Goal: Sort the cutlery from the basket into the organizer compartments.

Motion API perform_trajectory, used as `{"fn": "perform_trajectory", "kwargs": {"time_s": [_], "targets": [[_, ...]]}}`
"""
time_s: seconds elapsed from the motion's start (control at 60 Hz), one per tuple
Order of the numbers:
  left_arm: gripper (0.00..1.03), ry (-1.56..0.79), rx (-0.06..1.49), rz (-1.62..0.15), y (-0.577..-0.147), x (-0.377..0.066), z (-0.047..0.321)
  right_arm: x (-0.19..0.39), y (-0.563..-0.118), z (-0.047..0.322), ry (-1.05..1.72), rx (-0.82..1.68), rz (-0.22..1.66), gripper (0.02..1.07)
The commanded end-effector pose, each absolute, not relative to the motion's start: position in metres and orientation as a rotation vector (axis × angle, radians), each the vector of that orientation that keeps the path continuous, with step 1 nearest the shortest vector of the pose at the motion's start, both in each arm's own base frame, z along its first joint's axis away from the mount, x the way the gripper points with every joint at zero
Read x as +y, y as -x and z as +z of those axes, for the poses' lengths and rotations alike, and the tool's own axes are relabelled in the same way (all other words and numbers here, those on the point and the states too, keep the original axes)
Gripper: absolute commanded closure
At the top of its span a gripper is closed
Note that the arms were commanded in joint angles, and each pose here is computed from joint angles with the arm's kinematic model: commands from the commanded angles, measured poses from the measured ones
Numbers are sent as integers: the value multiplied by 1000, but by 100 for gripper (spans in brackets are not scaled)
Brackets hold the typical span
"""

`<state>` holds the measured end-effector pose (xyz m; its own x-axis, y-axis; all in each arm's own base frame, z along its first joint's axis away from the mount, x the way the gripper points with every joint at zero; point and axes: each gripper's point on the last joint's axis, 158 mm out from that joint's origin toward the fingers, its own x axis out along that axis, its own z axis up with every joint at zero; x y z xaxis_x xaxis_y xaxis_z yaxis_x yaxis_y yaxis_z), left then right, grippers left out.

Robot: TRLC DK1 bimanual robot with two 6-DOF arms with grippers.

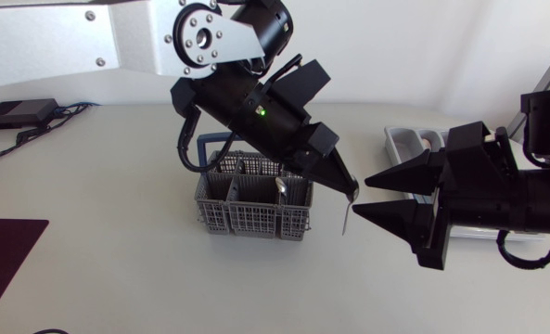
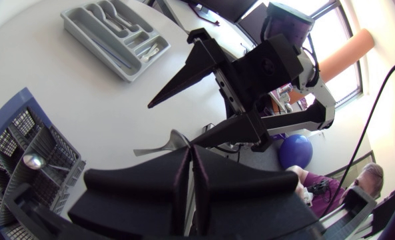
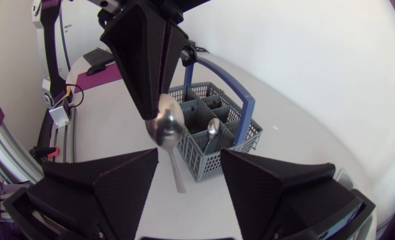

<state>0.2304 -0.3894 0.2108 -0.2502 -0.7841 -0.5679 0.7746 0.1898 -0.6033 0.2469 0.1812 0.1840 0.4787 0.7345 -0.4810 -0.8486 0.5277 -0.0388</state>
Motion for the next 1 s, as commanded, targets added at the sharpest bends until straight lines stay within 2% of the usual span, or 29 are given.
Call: {"fn": "perform_trajectory", "kwargs": {"time_s": [0.0,0.383,0.633,0.733,0.817,0.917,0.95,0.983], "targets": [[100,15,1063,-1502,-229,-395,221,184,-241,169,258,477,1005,44],[100,21,1076,-1512,-223,-395,225,191,-241,165,223,464,1015,45],[100,24,1078,-1513,-222,-394,225,200,-239,164,220,455,1038,68],[100,26,1076,-1513,-222,-394,226,202,-239,163,220,454,1041,83],[100,27,1070,-1512,-223,-393,228,202,-238,161,222,458,1042,88],[100,28,1063,-1512,-224,-392,231,202,-237,160,223,457,1044,89],[100,29,1062,-1511,-224,-392,231,202,-237,160,223,457,1044,94],[100,29,1057,-1511,-224,-392,233,202,-237,160,223,457,1044,96]]}}
